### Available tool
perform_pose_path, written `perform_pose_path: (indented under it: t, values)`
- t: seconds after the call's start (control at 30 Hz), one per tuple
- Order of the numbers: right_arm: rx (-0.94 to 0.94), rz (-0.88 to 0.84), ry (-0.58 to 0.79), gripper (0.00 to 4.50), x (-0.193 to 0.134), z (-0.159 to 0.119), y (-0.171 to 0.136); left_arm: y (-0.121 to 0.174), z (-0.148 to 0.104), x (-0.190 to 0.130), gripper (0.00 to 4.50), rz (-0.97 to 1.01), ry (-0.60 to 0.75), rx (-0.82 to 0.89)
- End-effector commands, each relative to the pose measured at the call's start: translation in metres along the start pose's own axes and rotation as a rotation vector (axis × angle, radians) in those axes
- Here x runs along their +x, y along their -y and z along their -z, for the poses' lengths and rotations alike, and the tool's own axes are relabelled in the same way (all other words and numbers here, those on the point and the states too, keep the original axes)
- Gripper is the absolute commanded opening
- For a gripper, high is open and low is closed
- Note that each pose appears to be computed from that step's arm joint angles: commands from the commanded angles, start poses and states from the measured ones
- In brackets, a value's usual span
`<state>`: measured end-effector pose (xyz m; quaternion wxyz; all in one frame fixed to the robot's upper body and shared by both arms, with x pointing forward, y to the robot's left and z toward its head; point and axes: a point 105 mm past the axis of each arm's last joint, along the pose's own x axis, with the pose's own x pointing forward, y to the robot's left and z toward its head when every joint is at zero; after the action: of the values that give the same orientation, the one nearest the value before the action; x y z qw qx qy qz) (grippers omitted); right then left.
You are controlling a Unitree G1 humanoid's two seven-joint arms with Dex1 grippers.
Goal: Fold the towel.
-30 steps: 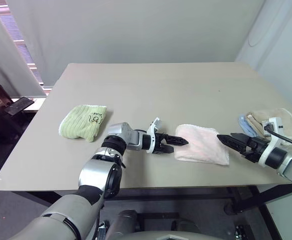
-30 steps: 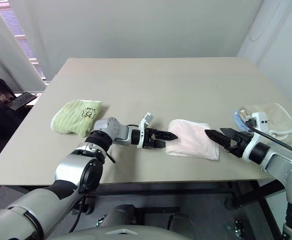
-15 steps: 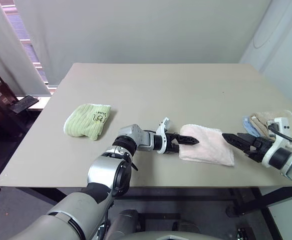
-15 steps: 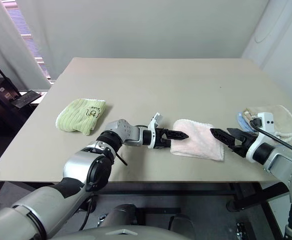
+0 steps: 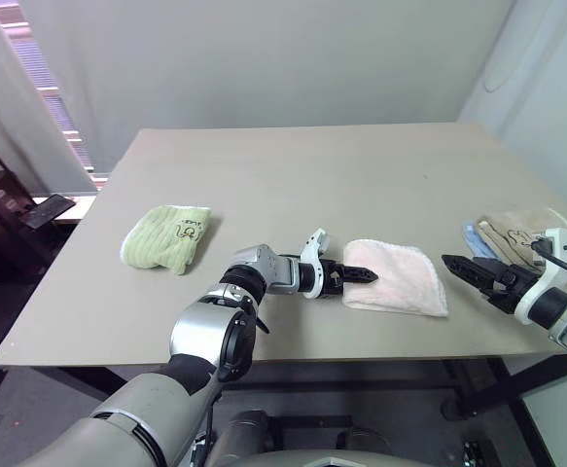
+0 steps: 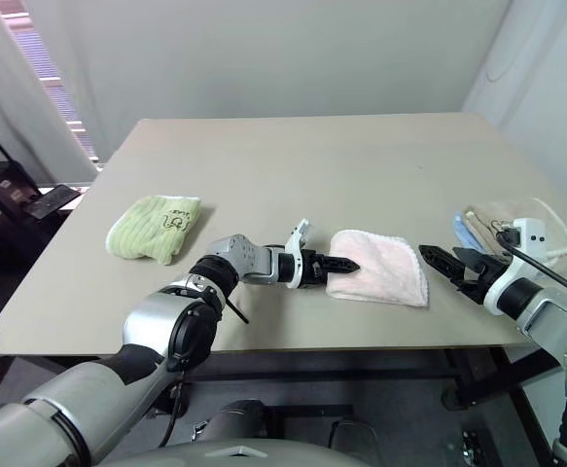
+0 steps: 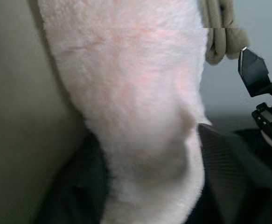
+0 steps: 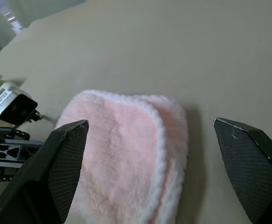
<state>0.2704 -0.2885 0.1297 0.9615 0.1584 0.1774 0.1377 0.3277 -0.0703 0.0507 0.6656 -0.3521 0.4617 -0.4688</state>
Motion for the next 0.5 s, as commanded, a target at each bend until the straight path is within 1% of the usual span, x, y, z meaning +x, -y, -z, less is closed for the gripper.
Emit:
perform_pose_path:
  t: [0.03, 0.07, 0.1, 0.2, 0.43, 0.5]
  values:
    - [-0.026, 0.003, 0.059, 4.50, -0.003, -0.016, -0.001, 0.048, 0.027, 0.045, 1.80, 0.142, -0.097, 0.032]
    - [-0.027, 0.004, 0.059, 4.50, -0.002, -0.015, -0.001, 0.048, 0.026, 0.044, 1.47, 0.144, -0.093, 0.028]
    - [-0.027, 0.005, 0.059, 4.50, -0.002, -0.015, -0.001, 0.049, 0.025, 0.044, 1.02, 0.150, -0.088, 0.021]
    - [-0.024, 0.012, 0.062, 4.50, -0.001, -0.015, 0.001, 0.052, 0.022, 0.043, 0.03, 0.170, -0.081, 0.013]
    - [-0.026, 0.016, 0.074, 4.50, 0.002, -0.018, 0.003, 0.062, 0.009, 0.033, 0.01, 0.235, -0.052, -0.014]
    - [-0.028, 0.014, 0.081, 4.50, 0.003, -0.019, 0.003, 0.066, 0.001, 0.025, 0.01, 0.241, -0.056, 0.020]
